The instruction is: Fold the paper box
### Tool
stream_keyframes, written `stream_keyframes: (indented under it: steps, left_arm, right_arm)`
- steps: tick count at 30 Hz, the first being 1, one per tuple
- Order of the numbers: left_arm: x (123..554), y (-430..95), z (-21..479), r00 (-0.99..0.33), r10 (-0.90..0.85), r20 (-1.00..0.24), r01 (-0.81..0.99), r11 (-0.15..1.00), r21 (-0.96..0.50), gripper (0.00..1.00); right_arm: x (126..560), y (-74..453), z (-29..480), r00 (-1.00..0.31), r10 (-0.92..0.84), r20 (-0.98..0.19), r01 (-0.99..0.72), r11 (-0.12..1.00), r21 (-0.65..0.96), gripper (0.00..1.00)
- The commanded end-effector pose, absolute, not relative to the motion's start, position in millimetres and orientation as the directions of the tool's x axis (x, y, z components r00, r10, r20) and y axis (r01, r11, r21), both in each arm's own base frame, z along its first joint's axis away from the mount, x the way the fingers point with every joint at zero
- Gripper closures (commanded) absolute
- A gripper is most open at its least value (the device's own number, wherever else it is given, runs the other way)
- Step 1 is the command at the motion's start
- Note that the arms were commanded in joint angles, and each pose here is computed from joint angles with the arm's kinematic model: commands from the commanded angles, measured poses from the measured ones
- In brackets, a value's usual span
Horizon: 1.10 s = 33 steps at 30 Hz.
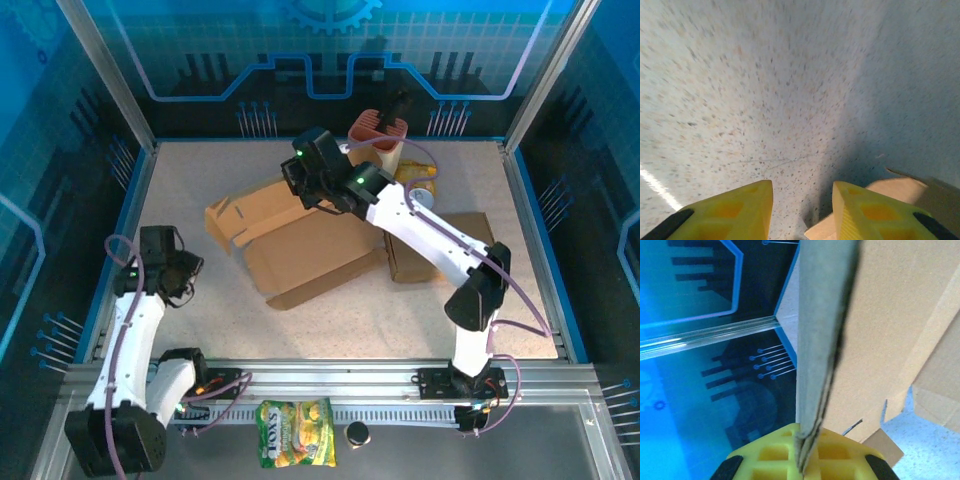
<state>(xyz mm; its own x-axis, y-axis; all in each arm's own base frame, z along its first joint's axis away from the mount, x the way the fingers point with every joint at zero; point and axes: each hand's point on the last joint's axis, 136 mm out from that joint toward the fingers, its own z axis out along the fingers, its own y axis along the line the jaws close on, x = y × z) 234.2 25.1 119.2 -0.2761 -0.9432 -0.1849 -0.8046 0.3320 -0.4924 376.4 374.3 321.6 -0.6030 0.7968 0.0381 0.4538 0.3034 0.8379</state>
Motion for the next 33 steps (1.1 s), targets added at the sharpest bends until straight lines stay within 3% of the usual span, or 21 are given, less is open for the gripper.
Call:
stream_keyframes:
  steps: [1, 5, 11, 23, 33]
  left_arm:
    - [278, 13, 122, -0.234, -0.968, -0.090, -0.702, 0.232, -0.674, 0.61]
    - [312, 9, 111, -0.198, -0.980, -0.013, -0.601, 0.132, -0.788, 0.54]
    - [341, 0, 108, -0.253, -0.967, 0.032, -0.494, 0.101, -0.863, 0.46]
    - [329, -19, 95, -0.332, -0.939, 0.086, -0.462, 0.082, -0.883, 0.46]
    - [342, -17, 114, -0.339, -0.940, 0.027, -0.374, 0.108, -0.921, 0.43]
  right_arm:
    - [370, 363, 349, -0.566, 0.818, 0.103, 0.457, 0.208, 0.865, 1.00]
    - [368, 359, 356, -0.543, 0.824, 0.164, 0.485, 0.149, 0.862, 1.00]
    - [372, 355, 351, -0.503, 0.827, 0.251, 0.543, 0.076, 0.836, 1.00]
    - [395, 364, 325, -0.448, 0.813, 0.373, 0.602, -0.035, 0.797, 1.00]
    - [400, 370, 305, -0.431, 0.805, 0.409, 0.637, -0.050, 0.769, 1.00]
